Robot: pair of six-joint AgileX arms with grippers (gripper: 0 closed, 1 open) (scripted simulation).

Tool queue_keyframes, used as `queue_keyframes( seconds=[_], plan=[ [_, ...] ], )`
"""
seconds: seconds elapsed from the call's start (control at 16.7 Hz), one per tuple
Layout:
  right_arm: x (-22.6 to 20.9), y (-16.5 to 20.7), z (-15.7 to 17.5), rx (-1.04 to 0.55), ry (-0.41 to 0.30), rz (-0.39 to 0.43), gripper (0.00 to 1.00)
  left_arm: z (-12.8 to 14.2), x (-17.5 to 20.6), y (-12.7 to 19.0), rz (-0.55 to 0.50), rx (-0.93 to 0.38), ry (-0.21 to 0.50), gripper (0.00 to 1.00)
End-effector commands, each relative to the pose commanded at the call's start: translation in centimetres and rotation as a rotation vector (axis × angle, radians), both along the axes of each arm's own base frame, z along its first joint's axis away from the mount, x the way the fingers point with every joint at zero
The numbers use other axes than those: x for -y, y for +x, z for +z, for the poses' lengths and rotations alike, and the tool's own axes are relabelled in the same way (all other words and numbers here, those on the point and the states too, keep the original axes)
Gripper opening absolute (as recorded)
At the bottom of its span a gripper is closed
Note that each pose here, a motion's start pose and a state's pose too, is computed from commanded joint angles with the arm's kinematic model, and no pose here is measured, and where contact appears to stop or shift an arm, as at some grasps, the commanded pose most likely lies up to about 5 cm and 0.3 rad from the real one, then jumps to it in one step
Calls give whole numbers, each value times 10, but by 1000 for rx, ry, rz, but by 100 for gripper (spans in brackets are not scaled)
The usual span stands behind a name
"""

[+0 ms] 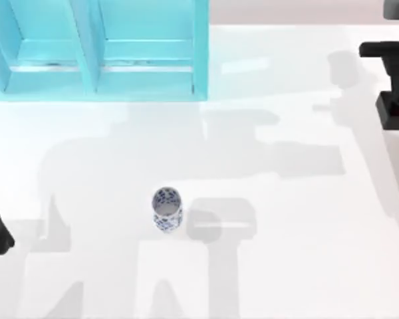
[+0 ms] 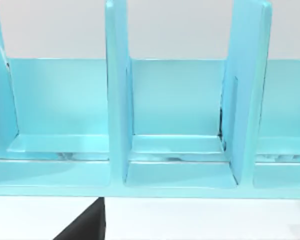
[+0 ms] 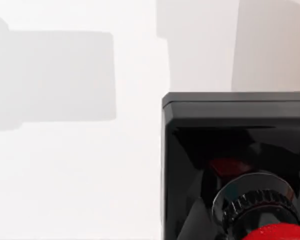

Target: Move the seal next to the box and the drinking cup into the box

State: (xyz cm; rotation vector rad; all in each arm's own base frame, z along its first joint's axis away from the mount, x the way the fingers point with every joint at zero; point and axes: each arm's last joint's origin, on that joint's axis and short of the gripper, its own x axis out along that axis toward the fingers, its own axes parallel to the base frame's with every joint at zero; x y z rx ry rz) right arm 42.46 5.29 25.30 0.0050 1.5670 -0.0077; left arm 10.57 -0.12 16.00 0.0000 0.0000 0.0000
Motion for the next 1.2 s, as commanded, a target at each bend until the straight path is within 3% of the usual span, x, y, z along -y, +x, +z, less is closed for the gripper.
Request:
queue_keyframes(
  seconds=[0.66, 1.2],
  plan=[
    [-13, -118, 19, -8, -5, -4, 0, 0, 0, 0, 0, 0, 0, 100],
    [-13, -123, 8, -10, -5, -9, 0, 0, 0, 0, 0, 0, 0, 100]
  ],
)
